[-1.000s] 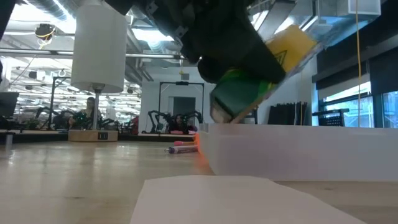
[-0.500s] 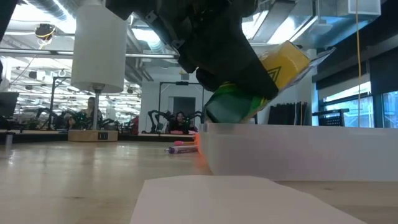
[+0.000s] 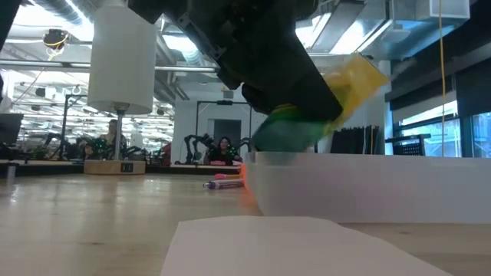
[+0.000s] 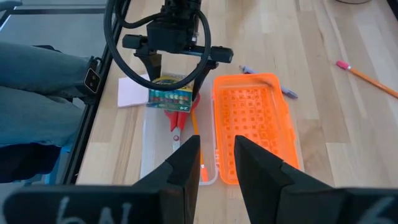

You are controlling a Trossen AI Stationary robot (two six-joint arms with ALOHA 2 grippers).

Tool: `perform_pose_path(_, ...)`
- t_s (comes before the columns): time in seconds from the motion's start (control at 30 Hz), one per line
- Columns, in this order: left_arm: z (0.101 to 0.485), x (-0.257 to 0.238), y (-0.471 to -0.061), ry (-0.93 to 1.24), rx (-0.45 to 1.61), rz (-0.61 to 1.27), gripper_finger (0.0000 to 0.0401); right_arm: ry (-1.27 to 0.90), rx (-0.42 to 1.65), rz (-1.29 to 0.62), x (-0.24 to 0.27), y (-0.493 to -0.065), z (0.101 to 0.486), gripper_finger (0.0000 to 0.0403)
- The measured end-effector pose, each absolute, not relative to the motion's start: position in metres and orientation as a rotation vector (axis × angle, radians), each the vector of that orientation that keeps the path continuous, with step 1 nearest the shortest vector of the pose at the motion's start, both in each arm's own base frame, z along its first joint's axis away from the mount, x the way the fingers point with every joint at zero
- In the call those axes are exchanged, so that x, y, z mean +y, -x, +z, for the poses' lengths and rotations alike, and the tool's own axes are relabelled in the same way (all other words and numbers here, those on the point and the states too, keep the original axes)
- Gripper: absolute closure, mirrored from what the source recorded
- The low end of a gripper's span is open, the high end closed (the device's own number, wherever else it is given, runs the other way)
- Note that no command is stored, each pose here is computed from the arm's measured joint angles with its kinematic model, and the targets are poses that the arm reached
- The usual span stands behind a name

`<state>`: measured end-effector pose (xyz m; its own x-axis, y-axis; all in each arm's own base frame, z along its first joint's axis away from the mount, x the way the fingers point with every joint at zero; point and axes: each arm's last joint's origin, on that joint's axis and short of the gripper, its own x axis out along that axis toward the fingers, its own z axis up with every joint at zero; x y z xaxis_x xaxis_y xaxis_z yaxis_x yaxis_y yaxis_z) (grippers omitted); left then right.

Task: Pack school essentials
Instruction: Put the yellow box of crayons into the orange supply box, then adjust the orange supply box

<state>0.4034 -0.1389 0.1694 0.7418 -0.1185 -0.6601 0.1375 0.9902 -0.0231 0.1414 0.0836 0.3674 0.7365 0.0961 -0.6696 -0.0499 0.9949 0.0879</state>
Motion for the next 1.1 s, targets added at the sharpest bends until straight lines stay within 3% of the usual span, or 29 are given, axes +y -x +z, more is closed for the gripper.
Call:
perform_pose_path(0.5,0.169,-0.139,-0.403,-0.028,0.721,-0.133,0.0046,-0.065,0.739,0.080,0.084,-0.141,0.367,0.0302)
perform_pose_path(0.77,0.197,-0.124,-0.412,-0.014,0.704,-0.106,0.0051,-0.066,0.738,0.080,0.083,-0.141,0.368,0.0302)
perform_pose_path(1.1,0.243,-0.107,-0.398,-0.114,1.034,0.003,0.0054,-0.069,0.733,0.081,0.084,-0.142,0.368,0.0302)
